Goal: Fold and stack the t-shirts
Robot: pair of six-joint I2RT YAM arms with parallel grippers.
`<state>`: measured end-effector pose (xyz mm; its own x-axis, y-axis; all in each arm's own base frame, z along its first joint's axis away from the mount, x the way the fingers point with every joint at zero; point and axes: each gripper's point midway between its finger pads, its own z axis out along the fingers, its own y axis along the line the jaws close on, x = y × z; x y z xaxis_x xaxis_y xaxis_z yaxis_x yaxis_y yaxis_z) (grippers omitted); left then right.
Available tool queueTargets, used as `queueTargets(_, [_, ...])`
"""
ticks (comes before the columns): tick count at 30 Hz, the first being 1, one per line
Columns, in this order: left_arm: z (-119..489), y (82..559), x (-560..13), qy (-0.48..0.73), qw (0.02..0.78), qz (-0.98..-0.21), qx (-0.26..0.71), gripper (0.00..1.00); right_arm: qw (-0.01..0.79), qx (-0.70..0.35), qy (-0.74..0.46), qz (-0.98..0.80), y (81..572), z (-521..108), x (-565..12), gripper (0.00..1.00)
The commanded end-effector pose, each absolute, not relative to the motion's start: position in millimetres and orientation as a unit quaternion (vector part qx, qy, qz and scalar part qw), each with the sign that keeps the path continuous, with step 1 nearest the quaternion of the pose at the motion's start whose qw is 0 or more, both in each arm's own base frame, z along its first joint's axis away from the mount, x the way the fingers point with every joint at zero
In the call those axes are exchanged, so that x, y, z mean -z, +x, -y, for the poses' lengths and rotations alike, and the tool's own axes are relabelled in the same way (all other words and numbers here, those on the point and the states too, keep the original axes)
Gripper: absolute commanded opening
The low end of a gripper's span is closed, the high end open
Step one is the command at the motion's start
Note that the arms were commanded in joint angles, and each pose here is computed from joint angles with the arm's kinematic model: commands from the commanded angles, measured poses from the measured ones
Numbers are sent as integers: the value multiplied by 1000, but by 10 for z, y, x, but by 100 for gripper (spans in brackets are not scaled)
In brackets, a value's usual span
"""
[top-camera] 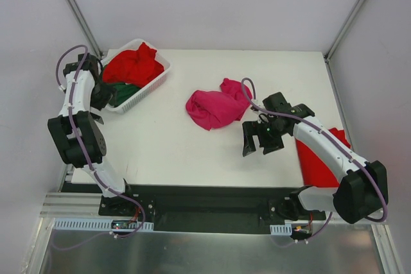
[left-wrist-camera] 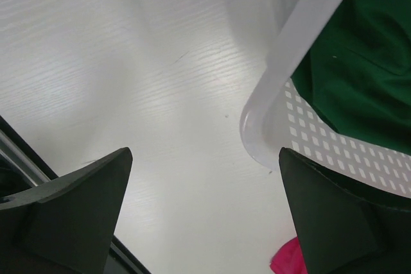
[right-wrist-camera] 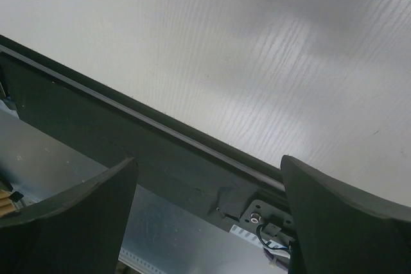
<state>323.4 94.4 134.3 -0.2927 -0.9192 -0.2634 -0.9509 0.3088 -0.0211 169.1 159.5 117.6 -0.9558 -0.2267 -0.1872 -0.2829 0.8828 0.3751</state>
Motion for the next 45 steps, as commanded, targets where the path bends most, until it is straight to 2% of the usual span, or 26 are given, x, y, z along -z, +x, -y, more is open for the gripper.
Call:
queueTargets(1, [-1041, 3304, -1200, -568, 107, -813, -72, 99, 71, -211, -135, -966, 1689, -1608, -1201, 96])
queueTargets(5, [-1181, 3419, -1003, -562, 85, -819, -83, 98, 75, -210, -135, -965, 1686, -1598, -1218, 96])
queueTargets(8, [-1325, 3601, -997, -535, 96, -834, -97, 73, 78, -206, -134, -966, 1675, -1573, -1215, 96])
queueTargets(9, [-1357, 3653, -1002, -529, 99, -837, -98, 27, 78, -204, -134, -966, 1674, -1567, -1212, 96])
queueTargets(10, [-1382, 3717, -1002, -521, 102, -842, -97, 0, 79, -203, -135, -967, 1674, -1565, -1209, 96])
queueTargets(16, [-1525, 4355, -1453, -396, 170, -899, -76, 0, 80, -201, -132, -967, 1691, -1563, -1218, 96])
queueTargets(21, [-1636, 4194, -1401, -377, 151, -908, -100, 0, 80, -204, -131, -967, 1707, -1580, -1232, 96])
queueTargets(25, [-1523, 3947, -1081, -357, 89, -925, -97, 0, 77, -202, -131, -968, 1719, -1583, -1233, 96])
queueTargets(31, [-1428, 3709, -968, -305, 48, -945, -106, 0, 69, -205, -130, -968, 1729, -1613, -1223, 96])
queueTargets(39, [-1671, 3607, -1131, -244, 39, -947, -206, 0, 64, -214, -121, -967, 1737, -1658, -1189, 96])
queueTargets(45, [-1420, 3688, -1157, -214, 52, -963, -153, 0, 62, -217, -118, -967, 1736, -1672, -1177, 96])
